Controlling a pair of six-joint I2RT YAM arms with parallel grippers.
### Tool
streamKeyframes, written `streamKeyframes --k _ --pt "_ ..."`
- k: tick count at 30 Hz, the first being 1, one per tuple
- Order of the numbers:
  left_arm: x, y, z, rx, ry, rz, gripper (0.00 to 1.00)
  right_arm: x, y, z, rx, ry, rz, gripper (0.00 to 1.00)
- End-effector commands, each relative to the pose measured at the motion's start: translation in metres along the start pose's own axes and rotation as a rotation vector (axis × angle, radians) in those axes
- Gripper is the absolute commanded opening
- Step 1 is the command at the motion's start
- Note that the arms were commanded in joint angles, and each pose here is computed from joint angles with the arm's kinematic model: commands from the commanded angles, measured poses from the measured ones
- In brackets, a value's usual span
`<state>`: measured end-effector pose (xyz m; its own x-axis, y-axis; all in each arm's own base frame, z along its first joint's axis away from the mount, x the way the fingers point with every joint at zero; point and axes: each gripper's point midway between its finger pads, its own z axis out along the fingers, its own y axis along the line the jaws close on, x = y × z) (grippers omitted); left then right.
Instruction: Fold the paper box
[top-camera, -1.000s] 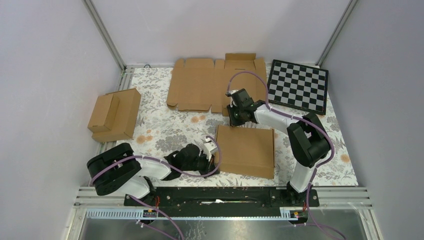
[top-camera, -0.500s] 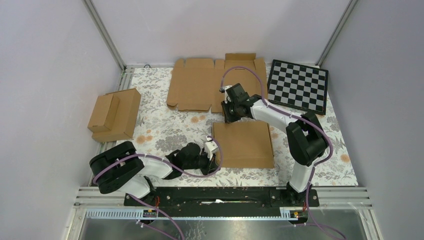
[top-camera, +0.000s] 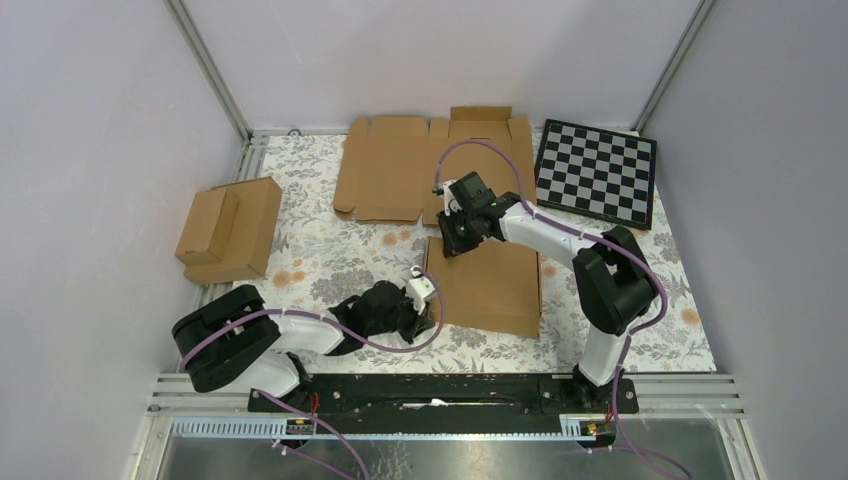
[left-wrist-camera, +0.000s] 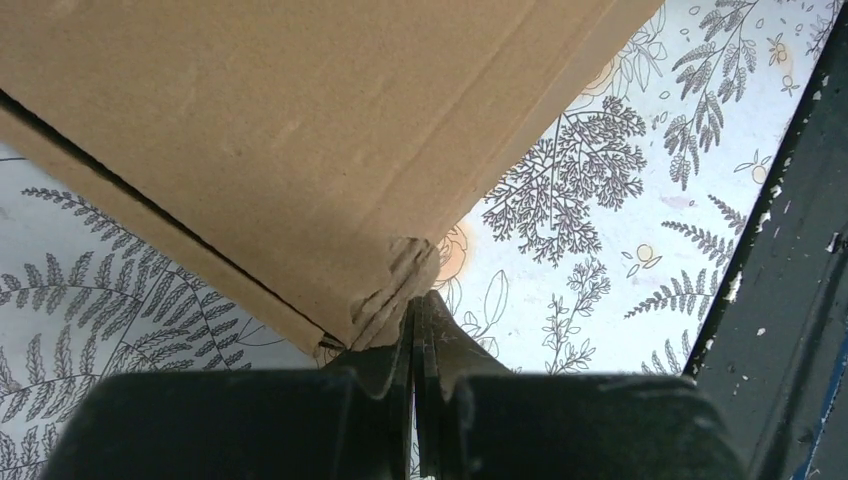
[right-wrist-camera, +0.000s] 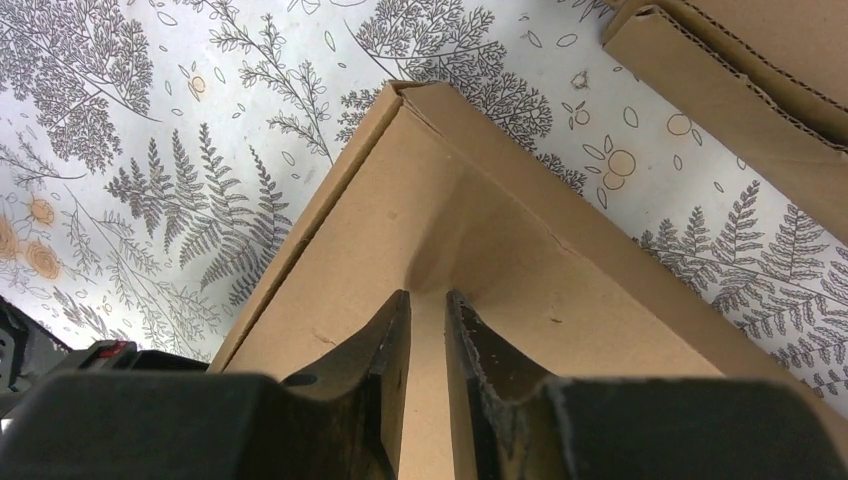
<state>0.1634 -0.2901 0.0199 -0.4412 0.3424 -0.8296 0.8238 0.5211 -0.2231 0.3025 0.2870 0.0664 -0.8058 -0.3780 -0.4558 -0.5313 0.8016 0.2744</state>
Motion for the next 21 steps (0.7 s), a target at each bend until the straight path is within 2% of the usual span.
streamKeyframes --k 1,3,5,9,11,13,15,17,21 --pt "-0.086 0.05 0.001 -0.241 -0.255 0.092 0.0 0.119 0.037 -0.02 -0.108 0.46 0.115 0.26" --pt "-0.086 0.044 0.0 -0.218 -0.25 0.076 0.0 0.1 0.036 -0.024 -0.093 0.402 0.121 0.26" --pt "-0.083 0.042 -0.005 -0.215 -0.242 0.045 0.0 0.072 0.035 -0.033 -0.087 0.319 0.127 0.32" --pt "-0.074 0.037 -0.022 -0.21 -0.234 -0.039 0.0 0.015 0.026 -0.056 -0.054 0.143 0.144 0.36" --pt "-0.07 0.035 -0.03 -0.216 -0.228 -0.095 0.0 -0.008 0.017 -0.069 -0.035 0.058 0.163 0.41" --pt "-0.065 0.038 -0.039 -0.246 -0.219 -0.162 0.0 -0.025 0.002 -0.081 0.008 -0.023 0.188 0.52" --pt "-0.063 0.036 -0.047 -0.255 -0.22 -0.228 0.0 -0.037 -0.015 -0.091 0.05 -0.096 0.204 0.61" --pt "-0.063 0.031 -0.053 -0.24 -0.232 -0.31 0.0 -0.043 -0.035 -0.096 0.083 -0.153 0.231 0.67" --pt "-0.059 0.019 -0.057 -0.2 -0.232 -0.516 0.0 -0.042 -0.084 -0.095 0.136 -0.163 0.318 0.69"
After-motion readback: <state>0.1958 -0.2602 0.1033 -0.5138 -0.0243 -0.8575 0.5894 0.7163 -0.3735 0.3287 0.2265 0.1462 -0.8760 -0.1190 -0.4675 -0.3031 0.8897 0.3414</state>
